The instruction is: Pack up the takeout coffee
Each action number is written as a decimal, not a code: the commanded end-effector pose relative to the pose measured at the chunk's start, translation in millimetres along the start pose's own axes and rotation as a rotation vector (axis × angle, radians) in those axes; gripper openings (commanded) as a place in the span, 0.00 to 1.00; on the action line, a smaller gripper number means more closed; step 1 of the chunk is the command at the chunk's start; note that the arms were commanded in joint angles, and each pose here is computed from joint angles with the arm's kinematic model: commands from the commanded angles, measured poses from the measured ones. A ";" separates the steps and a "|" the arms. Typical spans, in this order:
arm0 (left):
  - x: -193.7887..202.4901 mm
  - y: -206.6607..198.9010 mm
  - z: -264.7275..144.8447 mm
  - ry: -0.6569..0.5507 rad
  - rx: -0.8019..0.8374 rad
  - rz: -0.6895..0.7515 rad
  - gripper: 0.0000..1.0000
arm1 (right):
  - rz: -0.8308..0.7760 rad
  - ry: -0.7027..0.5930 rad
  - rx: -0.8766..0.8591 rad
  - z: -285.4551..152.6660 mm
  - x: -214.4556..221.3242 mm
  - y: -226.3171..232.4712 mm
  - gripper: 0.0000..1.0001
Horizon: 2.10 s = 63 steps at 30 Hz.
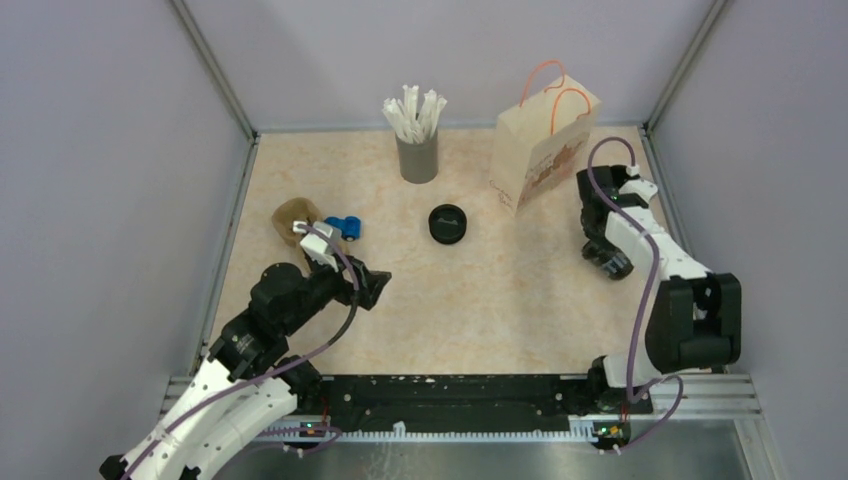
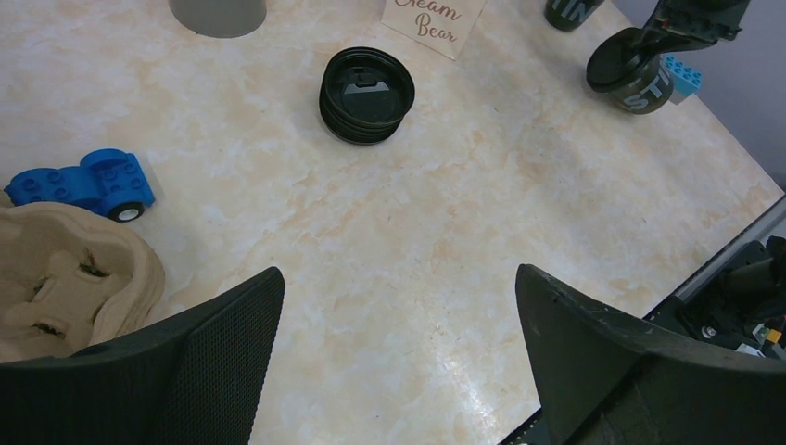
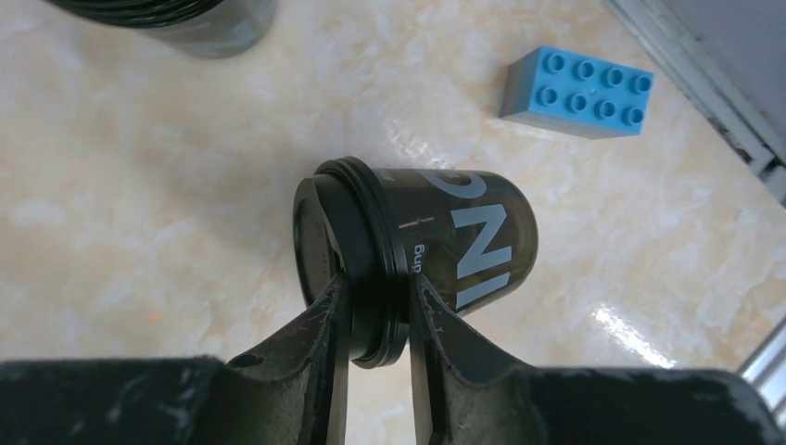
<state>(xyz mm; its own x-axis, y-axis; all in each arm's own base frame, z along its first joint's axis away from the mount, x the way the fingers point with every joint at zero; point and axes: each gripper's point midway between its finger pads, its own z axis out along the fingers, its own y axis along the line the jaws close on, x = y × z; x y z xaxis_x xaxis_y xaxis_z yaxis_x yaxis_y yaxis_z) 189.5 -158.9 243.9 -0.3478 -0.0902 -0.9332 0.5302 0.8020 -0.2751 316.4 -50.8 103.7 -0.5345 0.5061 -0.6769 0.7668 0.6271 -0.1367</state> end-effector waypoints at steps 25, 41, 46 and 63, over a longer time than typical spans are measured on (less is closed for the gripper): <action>-6.2 -58.9 93.9 0.104 0.270 -0.177 0.96 | 0.117 0.195 -1.215 -135.0 62.0 100.9 0.23; -4.1 -50.6 114.1 0.119 0.230 -0.133 0.98 | 0.154 0.233 -1.041 -103.8 65.3 90.8 0.32; -2.3 -44.8 107.9 0.126 0.201 -0.108 0.99 | 0.162 0.221 -0.999 -99.9 60.0 85.7 0.37; -20.3 -26.7 63.5 0.126 0.104 0.048 0.99 | 0.070 -0.046 -1.007 -162.8 -23.3 55.8 0.46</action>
<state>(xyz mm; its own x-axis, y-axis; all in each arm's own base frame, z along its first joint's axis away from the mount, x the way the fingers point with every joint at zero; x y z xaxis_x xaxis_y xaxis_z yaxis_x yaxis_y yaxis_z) 237.9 -233.9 235.8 -0.4701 -0.0135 -0.8825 0.6164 0.7107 -0.3392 300.4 82.6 162.6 -0.5804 0.5922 -0.5590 0.2049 0.7705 0.6036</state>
